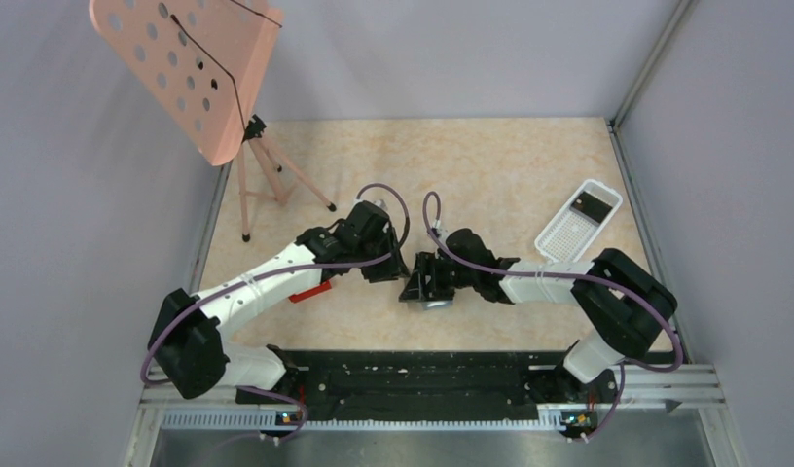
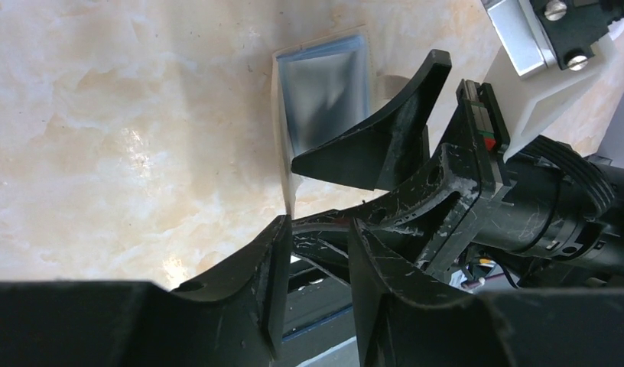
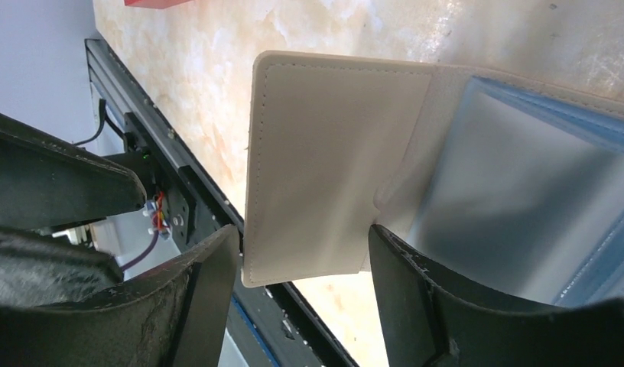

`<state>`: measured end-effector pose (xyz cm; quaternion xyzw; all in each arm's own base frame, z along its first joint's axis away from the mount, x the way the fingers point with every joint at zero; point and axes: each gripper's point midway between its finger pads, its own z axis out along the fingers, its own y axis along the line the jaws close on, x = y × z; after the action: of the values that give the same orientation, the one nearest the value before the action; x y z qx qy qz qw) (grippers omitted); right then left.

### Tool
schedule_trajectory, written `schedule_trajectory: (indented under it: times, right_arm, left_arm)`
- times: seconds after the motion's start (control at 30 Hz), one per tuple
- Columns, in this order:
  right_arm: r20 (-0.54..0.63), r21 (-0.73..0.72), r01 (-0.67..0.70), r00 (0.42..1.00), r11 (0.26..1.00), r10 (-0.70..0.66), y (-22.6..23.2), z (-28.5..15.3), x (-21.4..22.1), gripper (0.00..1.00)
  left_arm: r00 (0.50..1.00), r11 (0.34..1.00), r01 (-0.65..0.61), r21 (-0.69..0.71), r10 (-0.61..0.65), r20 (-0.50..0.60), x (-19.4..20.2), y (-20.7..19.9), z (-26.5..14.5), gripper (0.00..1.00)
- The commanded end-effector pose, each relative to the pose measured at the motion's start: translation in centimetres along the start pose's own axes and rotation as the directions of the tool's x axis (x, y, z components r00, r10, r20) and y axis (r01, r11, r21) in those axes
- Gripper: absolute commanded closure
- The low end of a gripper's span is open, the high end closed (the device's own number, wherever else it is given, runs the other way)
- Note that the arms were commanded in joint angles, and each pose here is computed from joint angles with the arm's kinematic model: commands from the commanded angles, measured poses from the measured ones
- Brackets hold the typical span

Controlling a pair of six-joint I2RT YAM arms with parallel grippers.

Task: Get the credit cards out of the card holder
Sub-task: Open the card holder at the center of the board.

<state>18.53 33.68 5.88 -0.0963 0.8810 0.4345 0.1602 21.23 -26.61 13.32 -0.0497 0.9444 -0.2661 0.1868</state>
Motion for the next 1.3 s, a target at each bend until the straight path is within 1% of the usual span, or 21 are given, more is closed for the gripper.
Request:
schedule_trajectory:
  times: [0.0,0.2,0.43,0.57,0.63,0.8,0.87,0.93,1.03,1.13,1.27]
  right_arm:
    - [0.022,-0.069,0.076,0.997,0.995,-0.075,2.5,-0.8,-0.9,0.36]
    - [0.011,-0.087,0.106,0.994,0.991,-0.105,2.9,-1.4,-0.5,0.36]
    - [0.007,-0.086,0.124,0.992,0.989,-0.124,3.0,-2.3,0.0,0.41]
    - [0.029,-0.036,0.134,0.991,0.990,-0.133,2.3,-3.6,-0.4,0.42]
    - [0.052,-0.006,0.128,0.990,0.992,-0.128,1.7,-4.4,-1.0,0.44]
    - [0.145,0.100,0.071,0.986,0.993,-0.085,-1.3,-6.5,-3.2,0.49]
    - [0.152,0.137,0.045,0.986,0.990,-0.066,-2.5,-6.9,-3.5,0.50]
    - [0.158,0.153,0.041,0.985,0.987,-0.065,-3.0,-7.0,-3.7,0.50]
    - [0.161,0.147,0.037,0.985,0.988,-0.061,-3.0,-6.7,-4.0,0.54]
    - [0.179,0.161,0.022,0.982,0.987,-0.051,-3.3,-6.8,-4.2,0.61]
    - [0.213,0.156,0.013,0.976,0.988,-0.047,-3.6,-6.3,-4.7,0.71]
  left_arm:
    - [1.000,1.000,-0.005,0.015,0.005,-0.006,-0.1,-0.3,1.2,0.64]
    - [0.998,0.999,-0.012,-0.046,0.009,-0.056,0.8,1.3,3.1,0.70]
    - [0.996,0.987,-0.013,-0.160,0.000,-0.084,1.9,4.2,4.6,0.73]
    - [0.995,0.980,-0.014,-0.196,-0.006,-0.100,2.4,5.3,5.1,0.75]
    - [0.994,0.978,-0.012,-0.208,-0.010,-0.105,2.7,5.7,5.3,0.76]
    - [0.994,0.975,-0.009,-0.221,-0.016,-0.111,3.0,6.3,5.7,0.76]
    - [0.993,0.974,-0.006,-0.228,-0.021,-0.119,3.1,6.4,5.9,0.77]
    - [0.993,0.974,0.008,-0.225,-0.034,-0.109,3.0,6.1,5.7,0.78]
    - [0.996,0.985,0.027,-0.172,-0.042,-0.085,2.3,4.6,4.8,0.77]
    - [0.997,0.996,0.032,-0.083,-0.037,-0.061,1.2,2.1,3.6,0.75]
    - [0.999,0.999,0.035,0.004,-0.035,-0.001,-0.8,-0.9,1.6,0.74]
